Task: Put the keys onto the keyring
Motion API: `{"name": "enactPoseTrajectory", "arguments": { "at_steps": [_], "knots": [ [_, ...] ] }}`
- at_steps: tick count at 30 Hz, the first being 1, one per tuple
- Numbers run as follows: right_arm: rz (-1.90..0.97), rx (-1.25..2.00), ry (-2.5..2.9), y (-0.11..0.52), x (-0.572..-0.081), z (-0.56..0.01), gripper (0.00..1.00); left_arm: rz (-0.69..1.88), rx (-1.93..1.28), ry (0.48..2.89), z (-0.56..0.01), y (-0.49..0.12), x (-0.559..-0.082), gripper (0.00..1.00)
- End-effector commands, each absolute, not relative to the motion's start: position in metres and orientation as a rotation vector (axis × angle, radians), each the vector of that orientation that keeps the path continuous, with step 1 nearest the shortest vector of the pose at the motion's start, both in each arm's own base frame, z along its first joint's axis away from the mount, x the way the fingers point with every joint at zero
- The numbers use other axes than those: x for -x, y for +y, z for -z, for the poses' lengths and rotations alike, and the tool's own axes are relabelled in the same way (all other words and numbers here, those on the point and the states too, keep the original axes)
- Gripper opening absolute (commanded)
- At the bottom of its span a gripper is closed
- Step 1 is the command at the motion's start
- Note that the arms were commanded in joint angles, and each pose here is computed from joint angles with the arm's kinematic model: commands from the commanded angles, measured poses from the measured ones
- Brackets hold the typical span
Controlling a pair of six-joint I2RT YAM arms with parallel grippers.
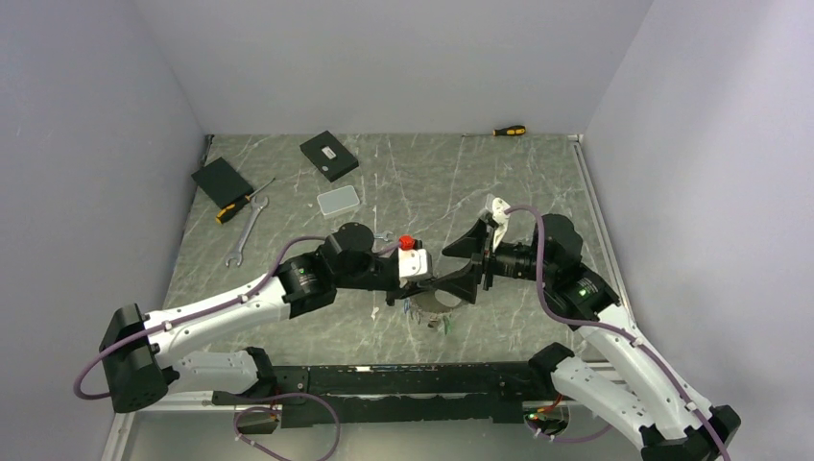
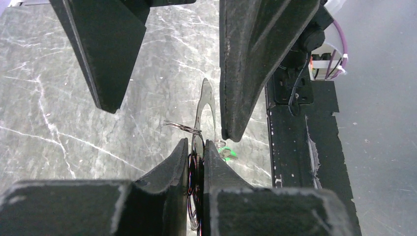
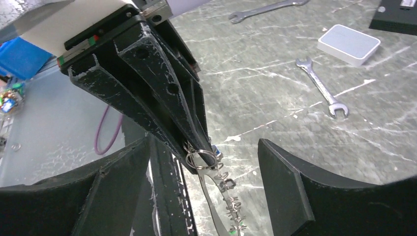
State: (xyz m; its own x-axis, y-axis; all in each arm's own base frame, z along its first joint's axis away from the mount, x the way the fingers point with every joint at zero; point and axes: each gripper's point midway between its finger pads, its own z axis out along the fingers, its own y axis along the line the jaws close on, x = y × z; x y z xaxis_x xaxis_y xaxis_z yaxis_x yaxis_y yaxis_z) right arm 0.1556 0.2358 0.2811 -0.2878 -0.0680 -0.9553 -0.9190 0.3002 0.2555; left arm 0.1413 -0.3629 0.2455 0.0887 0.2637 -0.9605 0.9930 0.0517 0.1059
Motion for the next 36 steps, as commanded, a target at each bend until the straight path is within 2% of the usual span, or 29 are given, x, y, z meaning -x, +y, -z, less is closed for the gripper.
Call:
{"name": "enactPoseTrajectory", "arguments": {
  "at_steps": [1, 3, 10, 16, 21, 26, 28, 30, 32, 36],
  "knots": [
    [-1.177, 1.023, 1.487, 0.244, -0.146, -0.295, 0.80, 1.036, -1.364, 1.227, -0.290, -0.367, -0.130, 0.00],
    [-1.182, 1.031, 1.496, 0.244, -0.146, -0.293, 0.70, 1.042, -1.360, 1.225, -0.292, -0.368, -0.130, 0.00],
    [-1.186, 1.027, 1.528, 0.244, -0.147, -0.287, 0.53, 1.033, -1.328, 1.252, -0.295, -0.371, -0.137, 0.00],
    [-1.192, 1.000, 1.549, 0.244, -0.147, -0.283, 0.52, 1.014, -1.303, 1.273, -0.295, -0.372, -0.144, 0.00],
    [-1.196, 0.985, 1.560, 0.244, -0.148, -0.280, 0.45, 1.010, -1.291, 1.282, -0.293, -0.374, -0.147, 0.00],
    [-1.187, 0.978, 1.562, 0.243, -0.150, -0.280, 0.32, 1.010, -1.282, 1.283, -0.294, -0.374, -0.148, 0.00],
    [-1.187, 0.975, 1.558, 0.243, -0.150, -0.281, 0.23, 1.008, -1.280, 1.286, -0.294, -0.374, -0.149, 0.00],
    [-1.184, 0.968, 1.556, 0.243, -0.151, -0.282, 0.08, 1.005, -1.276, 1.291, -0.293, -0.374, -0.151, 0.00],
    [-1.188, 0.964, 1.557, 0.243, -0.150, -0.282, 0.00, 0.999, -1.272, 1.296, -0.292, -0.374, -0.152, 0.00],
    [-1.201, 0.951, 1.572, 0.244, -0.149, -0.281, 0.00, 0.988, -1.263, 1.306, -0.291, -0.374, -0.156, 0.00]
  ]
}}
